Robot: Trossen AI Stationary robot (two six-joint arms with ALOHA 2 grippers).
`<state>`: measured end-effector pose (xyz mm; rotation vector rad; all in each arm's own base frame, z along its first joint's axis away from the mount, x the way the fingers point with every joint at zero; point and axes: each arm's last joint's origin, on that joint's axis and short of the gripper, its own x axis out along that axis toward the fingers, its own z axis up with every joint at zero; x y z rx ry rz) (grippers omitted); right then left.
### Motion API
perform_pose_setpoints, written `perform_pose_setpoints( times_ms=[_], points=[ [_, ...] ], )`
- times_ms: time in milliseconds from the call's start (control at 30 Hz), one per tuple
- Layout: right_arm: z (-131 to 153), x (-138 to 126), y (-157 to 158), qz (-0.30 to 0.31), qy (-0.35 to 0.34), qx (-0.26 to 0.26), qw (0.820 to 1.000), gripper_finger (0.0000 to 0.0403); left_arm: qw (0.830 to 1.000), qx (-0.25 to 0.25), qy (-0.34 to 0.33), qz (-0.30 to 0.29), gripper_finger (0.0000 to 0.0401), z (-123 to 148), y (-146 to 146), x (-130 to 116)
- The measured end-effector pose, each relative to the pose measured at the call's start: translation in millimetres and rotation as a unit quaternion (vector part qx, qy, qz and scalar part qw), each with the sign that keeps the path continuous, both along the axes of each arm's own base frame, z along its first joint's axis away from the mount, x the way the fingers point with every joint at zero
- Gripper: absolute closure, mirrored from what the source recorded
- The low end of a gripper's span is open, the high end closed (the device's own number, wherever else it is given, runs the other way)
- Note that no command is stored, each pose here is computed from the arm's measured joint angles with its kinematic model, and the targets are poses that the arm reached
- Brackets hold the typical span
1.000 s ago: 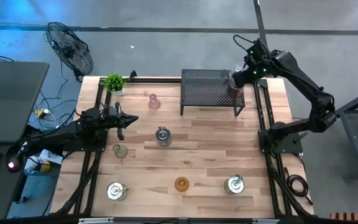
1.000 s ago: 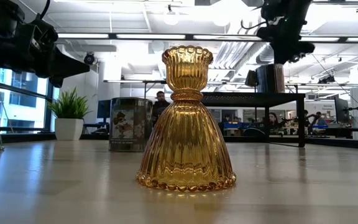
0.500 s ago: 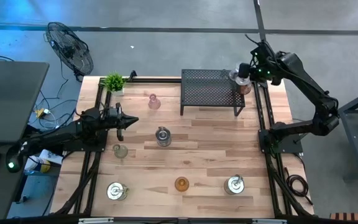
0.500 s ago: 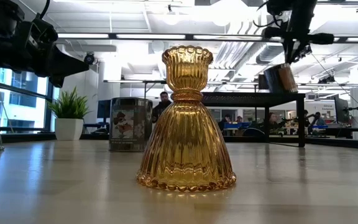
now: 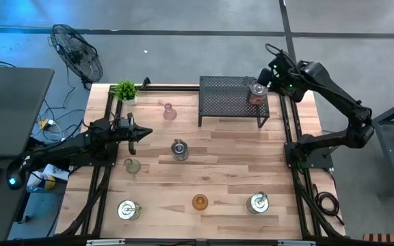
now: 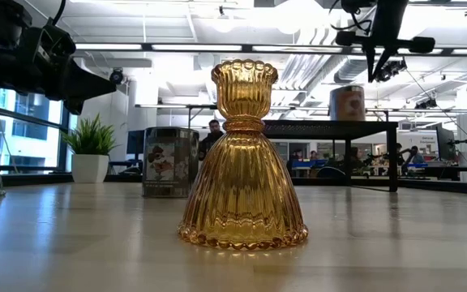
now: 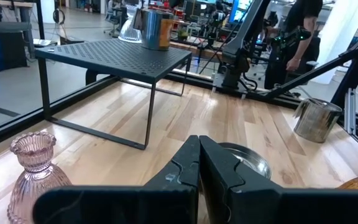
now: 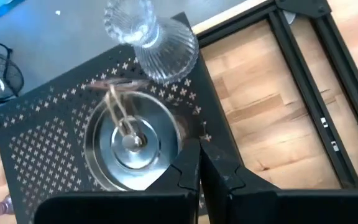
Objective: Pick & Place candle stick holders
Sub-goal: Put the orange scented candle on the shelf
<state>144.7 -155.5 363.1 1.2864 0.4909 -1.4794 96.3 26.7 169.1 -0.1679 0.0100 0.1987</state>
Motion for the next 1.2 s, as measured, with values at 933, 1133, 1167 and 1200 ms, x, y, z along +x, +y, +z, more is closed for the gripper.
perform_pose_setpoints(
  times_ms=[933,1133,1167,1200],
  points=[
    [-3,36,35,0.687,0.315,-0.129,0.642,0.0239,0.999,0.039,0.007,0.003,0.0400,0,0,0],
    [-10,37,16,0.708,0.324,-0.119,0.616,0.0260,0.999,0.044,0.006,0.005,0.0400,1,0,0],
    [-11,37,15,0.714,0.322,-0.118,0.611,0.0264,0.999,0.044,0.005,0.006,0.0400,1,0,0],
    [-11,37,14,0.719,0.319,-0.118,0.606,0.0268,0.999,0.044,0.005,0.006,0.0400,1,0,0]
  ],
)
